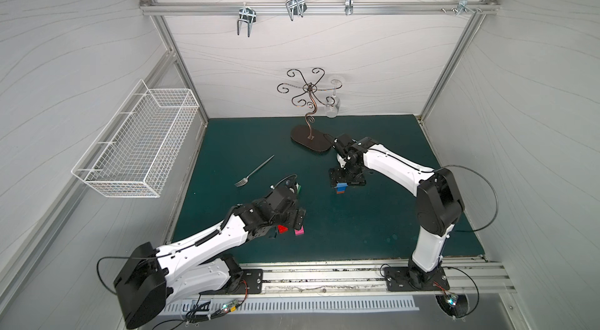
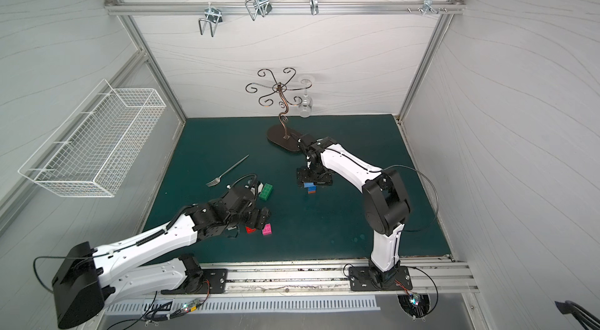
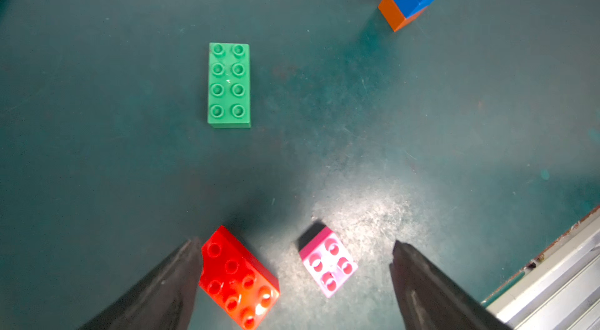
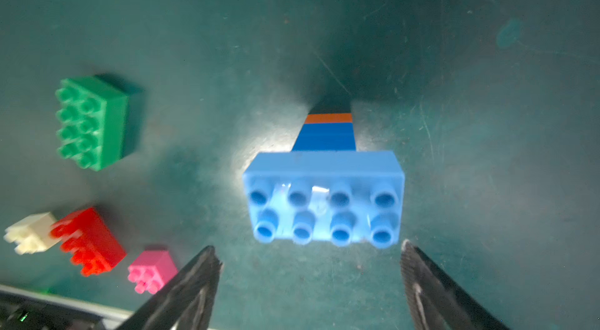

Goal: Assemble a spoon with lego
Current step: Assemble the lego brick with the lego brick, then pick up the lego brick from the center of the board, then assemble the lego brick with the lego brick.

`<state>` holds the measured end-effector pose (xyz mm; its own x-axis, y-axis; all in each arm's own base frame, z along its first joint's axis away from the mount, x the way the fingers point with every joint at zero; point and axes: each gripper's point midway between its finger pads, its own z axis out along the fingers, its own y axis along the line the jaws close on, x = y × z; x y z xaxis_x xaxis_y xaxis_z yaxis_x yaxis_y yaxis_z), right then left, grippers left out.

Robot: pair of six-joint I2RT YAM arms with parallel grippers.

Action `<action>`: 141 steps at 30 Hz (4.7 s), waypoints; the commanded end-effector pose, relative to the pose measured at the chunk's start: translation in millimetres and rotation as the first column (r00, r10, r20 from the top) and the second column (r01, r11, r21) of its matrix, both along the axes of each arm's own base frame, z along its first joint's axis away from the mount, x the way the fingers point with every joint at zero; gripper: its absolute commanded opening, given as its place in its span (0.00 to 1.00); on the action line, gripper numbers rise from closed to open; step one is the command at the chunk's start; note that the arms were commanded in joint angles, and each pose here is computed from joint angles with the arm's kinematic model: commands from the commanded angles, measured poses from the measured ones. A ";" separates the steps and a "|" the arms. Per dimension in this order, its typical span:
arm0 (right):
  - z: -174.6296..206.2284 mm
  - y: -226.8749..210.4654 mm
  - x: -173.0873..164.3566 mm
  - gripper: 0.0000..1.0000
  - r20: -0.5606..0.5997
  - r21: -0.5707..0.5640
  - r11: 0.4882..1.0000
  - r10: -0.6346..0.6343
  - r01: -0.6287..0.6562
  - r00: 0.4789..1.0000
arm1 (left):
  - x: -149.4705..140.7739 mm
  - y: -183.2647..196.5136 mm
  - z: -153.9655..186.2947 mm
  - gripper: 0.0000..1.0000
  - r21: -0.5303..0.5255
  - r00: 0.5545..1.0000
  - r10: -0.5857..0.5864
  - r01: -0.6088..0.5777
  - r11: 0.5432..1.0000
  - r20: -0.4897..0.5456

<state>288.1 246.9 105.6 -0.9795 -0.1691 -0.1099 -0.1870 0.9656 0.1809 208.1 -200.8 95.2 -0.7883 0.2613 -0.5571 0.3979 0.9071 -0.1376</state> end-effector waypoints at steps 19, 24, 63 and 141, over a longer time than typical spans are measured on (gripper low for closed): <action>67.4 -33.8 6.1 0.90 0.136 0.097 0.995 -0.034 0.020 0.990 | -33.3 -0.4 -68.0 0.83 0.276 0.923 0.096 0.012 0.961 -0.373; 66.0 -36.1 8.7 0.89 0.133 0.096 0.995 -0.038 0.025 0.990 | -39.3 4.0 -67.8 0.73 0.272 0.918 0.098 0.011 0.962 -0.384; 68.8 -44.7 16.2 0.89 0.086 0.301 0.949 -0.127 0.096 0.988 | -43.0 1.7 -50.2 0.26 0.300 0.915 0.060 0.068 0.952 -0.399; -25.4 -25.0 21.2 0.78 -0.048 0.741 0.661 -0.121 0.117 0.991 | 117.5 -132.2 49.4 0.19 0.155 0.684 -0.704 0.729 0.667 -0.190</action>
